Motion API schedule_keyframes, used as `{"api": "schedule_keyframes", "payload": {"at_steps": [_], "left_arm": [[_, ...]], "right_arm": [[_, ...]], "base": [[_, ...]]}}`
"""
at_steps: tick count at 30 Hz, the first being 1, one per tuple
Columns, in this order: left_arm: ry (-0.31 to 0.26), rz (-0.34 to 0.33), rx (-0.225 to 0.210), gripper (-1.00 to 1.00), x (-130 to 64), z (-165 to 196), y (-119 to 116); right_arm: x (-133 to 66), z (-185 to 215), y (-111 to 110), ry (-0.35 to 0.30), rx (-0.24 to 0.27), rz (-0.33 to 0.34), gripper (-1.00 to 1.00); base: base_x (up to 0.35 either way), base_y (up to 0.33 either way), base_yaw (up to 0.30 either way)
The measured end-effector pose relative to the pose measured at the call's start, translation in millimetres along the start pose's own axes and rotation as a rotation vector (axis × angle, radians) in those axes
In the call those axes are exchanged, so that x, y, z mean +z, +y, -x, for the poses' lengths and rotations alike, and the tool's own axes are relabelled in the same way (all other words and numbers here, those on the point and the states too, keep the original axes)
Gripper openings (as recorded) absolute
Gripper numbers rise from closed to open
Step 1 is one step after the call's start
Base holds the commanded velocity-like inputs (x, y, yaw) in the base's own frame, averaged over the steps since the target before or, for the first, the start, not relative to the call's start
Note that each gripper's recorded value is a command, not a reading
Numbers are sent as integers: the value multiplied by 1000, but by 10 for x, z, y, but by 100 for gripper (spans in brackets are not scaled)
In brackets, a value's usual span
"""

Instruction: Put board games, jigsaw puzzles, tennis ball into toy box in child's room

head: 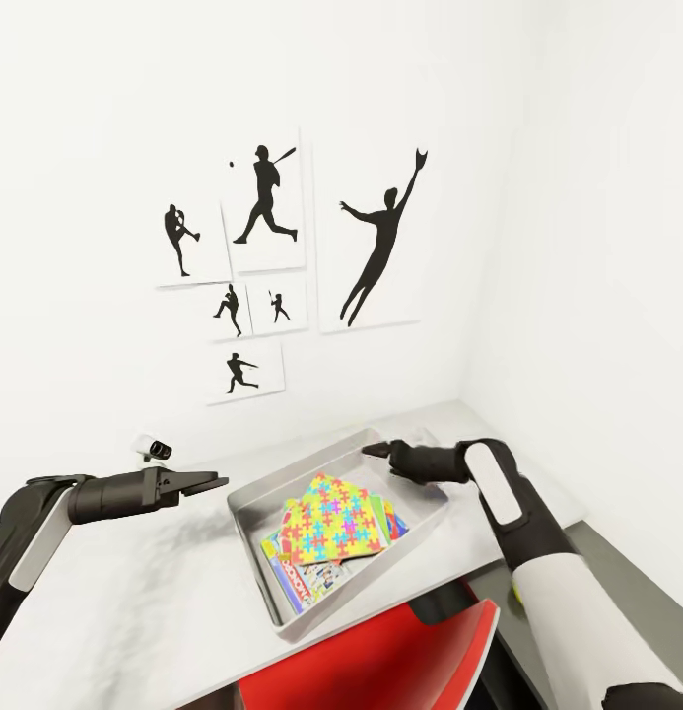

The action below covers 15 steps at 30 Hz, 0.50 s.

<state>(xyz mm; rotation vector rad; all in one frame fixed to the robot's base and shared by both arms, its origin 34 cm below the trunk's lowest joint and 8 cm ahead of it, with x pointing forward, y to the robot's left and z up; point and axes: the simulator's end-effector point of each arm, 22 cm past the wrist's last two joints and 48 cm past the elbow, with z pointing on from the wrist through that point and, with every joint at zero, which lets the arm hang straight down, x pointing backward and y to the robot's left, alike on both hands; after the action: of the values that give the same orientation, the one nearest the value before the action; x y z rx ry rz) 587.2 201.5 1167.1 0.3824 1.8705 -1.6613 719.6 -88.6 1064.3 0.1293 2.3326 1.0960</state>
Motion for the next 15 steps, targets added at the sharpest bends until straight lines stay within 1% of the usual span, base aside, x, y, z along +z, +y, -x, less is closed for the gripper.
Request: {"api": "schedule_keyframes", "payload": {"at_steps": [2, 4, 5, 7, 8, 11, 13, 15], "left_arm": [[0, 0, 0, 100, 0, 2, 0], [0, 0, 1, 100, -1, 4, -5], [-1, 0, 2, 100, -5, 7, -9], [-2, 0, 5, 100, -9, 13, -22], [-2, -1, 7, 100, -11, 16, -30], [-3, -2, 10, 100, -16, 21, -51], [-4, -2, 13, 100, -22, 27, -66], [-12, -2, 19, 100, -44, 53, -87]], "right_arm": [[-110, 68, 10, -41, 2, 13, 100], [-222, 107, -73, -77, 20, 13, 100], [-304, 135, -161, -102, 44, 11, 100], [-469, 169, -350, -151, 107, 21, 100], [-546, 167, -420, -173, 140, 41, 100], [-765, 101, -561, -229, 221, 133, 100], [-972, 61, -682, -267, 246, 177, 100], [-1159, 28, -816, -314, 248, 192, 100]], "base": [[-103, 0, 0], [-136, 0, -17], [-151, 0, -47], [-159, 0, -63], [-168, 0, -72], [-187, 0, -77], [-199, 0, -80], [-103, 0, -83]]}}
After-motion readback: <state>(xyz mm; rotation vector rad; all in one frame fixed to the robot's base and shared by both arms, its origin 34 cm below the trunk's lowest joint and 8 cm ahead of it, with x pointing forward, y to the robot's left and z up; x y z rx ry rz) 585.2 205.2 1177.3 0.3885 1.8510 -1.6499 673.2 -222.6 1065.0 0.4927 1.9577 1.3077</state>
